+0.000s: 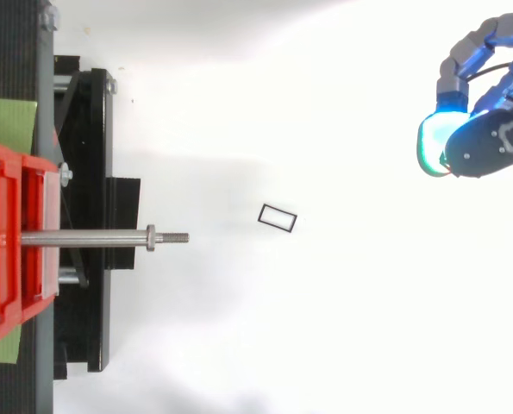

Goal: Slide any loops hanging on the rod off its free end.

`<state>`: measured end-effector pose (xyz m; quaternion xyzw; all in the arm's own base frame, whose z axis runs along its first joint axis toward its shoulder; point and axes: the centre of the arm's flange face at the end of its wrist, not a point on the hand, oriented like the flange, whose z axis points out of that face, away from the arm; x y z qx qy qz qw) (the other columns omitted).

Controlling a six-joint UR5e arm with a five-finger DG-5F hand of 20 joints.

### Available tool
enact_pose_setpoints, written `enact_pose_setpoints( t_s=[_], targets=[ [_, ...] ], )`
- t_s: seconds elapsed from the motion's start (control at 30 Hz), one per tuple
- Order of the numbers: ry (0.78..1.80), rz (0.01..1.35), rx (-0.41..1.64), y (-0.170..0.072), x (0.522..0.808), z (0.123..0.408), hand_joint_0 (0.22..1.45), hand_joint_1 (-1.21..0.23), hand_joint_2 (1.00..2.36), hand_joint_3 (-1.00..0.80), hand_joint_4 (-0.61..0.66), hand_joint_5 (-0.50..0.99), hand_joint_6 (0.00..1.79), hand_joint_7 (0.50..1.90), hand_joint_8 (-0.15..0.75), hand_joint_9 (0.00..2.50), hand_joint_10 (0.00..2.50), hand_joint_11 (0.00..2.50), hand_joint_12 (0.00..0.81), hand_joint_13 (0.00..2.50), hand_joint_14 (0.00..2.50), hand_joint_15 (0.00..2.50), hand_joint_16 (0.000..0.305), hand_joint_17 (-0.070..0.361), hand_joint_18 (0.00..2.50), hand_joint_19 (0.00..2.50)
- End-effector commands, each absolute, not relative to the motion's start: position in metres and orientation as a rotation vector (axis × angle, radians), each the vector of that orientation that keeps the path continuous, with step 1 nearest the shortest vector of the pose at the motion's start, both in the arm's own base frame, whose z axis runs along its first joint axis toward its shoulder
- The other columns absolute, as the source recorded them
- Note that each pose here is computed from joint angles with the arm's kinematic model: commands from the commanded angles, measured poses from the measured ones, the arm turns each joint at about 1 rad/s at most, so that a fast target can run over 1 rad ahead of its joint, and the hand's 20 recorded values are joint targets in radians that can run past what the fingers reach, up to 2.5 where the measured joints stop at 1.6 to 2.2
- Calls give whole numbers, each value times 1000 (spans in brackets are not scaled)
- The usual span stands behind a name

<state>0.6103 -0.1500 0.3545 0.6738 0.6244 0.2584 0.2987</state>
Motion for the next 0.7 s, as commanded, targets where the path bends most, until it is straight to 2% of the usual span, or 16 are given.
enact_pose_setpoints(
  t_s=[0.0, 0.17, 0.33, 0.6, 0.67],
  targets=[
    [1659, 686, 1789, -150, 610, 354, 622, -799, 1000, -500, 109, -157, 893, 870, 261, 848, 13, 321, 340, 627, 7, 193, 45, 102, 673, 440],
    [1659, 686, 1789, -150, 610, 354, 625, -806, 1000, -500, 106, -152, 893, 868, 256, 854, 11, 320, 334, 635, 9, 189, 45, 101, 678, 439],
    [1660, 688, 1789, -149, 610, 354, 608, -741, 1000, -500, 101, -146, 888, 882, 256, 871, 11, 323, 334, 639, 7, 188, 45, 100, 686, 437],
    [1660, 688, 1789, -149, 610, 354, 589, -522, 1000, -500, 76, -129, 874, 920, 265, 926, 12, 306, 329, 657, 7, 189, 44, 100, 689, 453],
    [1660, 688, 1789, -149, 610, 354, 608, -526, 1001, -486, 66, -127, 874, 925, 267, 934, 11, 320, 329, 655, 7, 193, 44, 99, 685, 455]
  ],
)
